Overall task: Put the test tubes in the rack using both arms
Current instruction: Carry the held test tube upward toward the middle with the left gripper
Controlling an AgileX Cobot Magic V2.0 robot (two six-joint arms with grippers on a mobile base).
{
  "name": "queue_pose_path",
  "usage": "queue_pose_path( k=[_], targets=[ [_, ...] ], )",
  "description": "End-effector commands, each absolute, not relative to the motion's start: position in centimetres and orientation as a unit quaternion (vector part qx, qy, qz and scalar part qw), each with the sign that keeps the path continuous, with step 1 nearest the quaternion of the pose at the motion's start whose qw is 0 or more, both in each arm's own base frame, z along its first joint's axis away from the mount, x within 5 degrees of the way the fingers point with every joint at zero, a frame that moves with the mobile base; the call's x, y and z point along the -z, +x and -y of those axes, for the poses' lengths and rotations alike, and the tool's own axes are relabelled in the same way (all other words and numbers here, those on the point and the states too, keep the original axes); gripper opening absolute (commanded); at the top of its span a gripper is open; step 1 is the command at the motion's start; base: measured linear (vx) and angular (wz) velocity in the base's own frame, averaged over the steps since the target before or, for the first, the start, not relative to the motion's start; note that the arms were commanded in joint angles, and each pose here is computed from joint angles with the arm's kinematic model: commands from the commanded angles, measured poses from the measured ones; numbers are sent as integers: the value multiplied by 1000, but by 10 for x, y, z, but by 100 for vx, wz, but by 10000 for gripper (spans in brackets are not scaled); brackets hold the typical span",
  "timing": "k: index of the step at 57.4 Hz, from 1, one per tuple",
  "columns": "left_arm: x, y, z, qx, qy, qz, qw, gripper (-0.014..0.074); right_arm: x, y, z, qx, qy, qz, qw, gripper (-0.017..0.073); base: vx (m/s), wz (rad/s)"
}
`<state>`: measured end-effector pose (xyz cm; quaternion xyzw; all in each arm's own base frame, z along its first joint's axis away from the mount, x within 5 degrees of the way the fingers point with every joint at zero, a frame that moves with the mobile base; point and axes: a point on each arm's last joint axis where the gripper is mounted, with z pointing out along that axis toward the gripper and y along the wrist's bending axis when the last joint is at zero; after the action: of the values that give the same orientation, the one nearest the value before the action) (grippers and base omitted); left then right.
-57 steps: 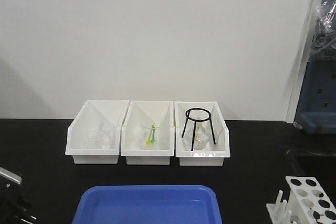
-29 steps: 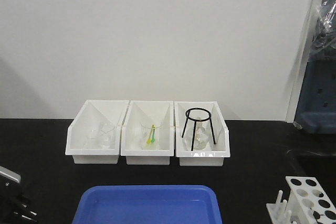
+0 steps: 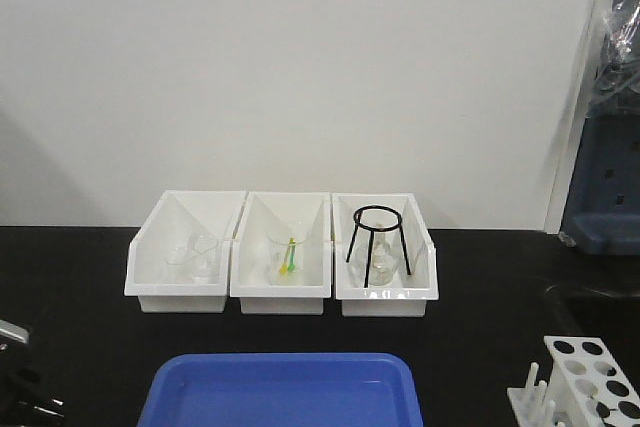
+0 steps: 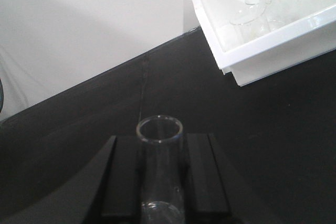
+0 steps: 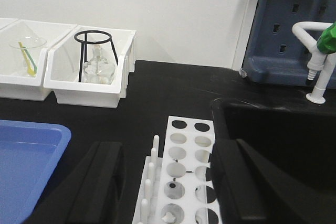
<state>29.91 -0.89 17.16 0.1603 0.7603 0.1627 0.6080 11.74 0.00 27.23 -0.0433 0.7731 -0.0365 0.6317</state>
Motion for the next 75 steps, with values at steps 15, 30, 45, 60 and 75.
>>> queue_pose_path(
  k=[15,30,45,60,75],
  targets=[
    [-197,303,8,-177,141,-713,664,85,-290,121,0,38,-42,-739,671,442,0,0],
    [-201,303,5,-170,108,-709,676,-6,-290,121,0,38,-42,-739,671,442,0,0],
    [-224,294,-3,-151,21,-696,701,-6,-290,121,0,38,-42,-739,671,442,0,0],
    [-241,284,-7,-113,-41,-698,706,-6,-290,121,0,38,-42,-739,671,442,0,0],
    [-248,281,-7,-68,-85,-684,721,-6,-292,121,0,38,-42,-729,682,442,0,0]
  ],
)
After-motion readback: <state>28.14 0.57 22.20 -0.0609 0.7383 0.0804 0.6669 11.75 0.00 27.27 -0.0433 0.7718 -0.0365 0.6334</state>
